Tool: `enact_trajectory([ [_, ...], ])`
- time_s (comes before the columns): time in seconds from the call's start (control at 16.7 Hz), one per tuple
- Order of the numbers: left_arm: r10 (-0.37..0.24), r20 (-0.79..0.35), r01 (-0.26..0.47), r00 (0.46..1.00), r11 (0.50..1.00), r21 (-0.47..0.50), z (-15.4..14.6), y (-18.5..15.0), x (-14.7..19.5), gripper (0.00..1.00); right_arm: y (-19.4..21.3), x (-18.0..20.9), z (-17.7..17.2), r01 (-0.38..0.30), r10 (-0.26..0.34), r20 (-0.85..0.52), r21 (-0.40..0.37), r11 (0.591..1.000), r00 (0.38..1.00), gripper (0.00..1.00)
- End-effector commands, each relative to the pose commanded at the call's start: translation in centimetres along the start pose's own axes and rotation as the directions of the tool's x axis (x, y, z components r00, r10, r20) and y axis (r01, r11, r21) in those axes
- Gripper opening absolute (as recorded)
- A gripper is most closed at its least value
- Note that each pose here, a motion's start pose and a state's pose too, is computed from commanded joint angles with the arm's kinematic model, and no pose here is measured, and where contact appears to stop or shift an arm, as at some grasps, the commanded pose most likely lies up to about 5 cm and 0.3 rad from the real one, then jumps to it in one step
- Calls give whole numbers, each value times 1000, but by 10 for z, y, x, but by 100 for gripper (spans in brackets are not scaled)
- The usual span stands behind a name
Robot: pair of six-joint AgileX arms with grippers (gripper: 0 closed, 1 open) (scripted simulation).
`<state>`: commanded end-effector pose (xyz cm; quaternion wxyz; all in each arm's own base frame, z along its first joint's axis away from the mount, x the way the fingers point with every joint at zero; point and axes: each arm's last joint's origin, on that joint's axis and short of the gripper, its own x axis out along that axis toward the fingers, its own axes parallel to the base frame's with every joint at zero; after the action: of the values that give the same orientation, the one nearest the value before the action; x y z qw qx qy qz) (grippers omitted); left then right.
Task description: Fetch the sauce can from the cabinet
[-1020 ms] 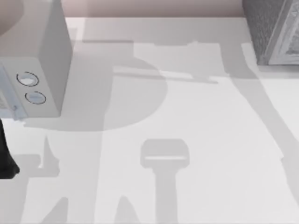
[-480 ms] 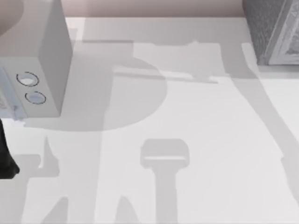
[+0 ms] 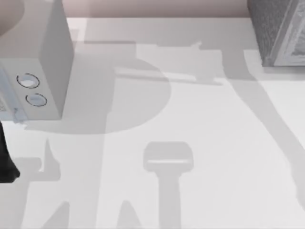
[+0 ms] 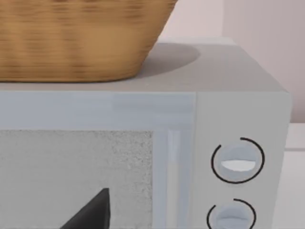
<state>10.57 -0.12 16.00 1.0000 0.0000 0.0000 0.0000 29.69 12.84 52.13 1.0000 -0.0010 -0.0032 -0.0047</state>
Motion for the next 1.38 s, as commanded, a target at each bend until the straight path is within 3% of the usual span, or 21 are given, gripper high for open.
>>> enact_trajectory([
  [0.18,0,0,0,1000,1000,0,0,0,0,100,10,-64,23,0,0,-10,-7,1000,1000,0],
  [0.42,0,0,0,1000,1000,0,0,0,0,100,-8,-140,45,-1,1,2,3,1000,1000,0],
  [1.02,0,0,0,1000,1000,0,0,0,0,100,-25,-151,38,1,-1,12,13,1000,1000,0],
  [1.2,0,0,0,1000,1000,0,0,0,0,100,-43,-157,15,2,-2,13,10,1000,1000,0],
  [1.38,0,0,0,1000,1000,0,0,0,0,100,-64,-163,-29,3,-3,-5,-3,1000,1000,0],
])
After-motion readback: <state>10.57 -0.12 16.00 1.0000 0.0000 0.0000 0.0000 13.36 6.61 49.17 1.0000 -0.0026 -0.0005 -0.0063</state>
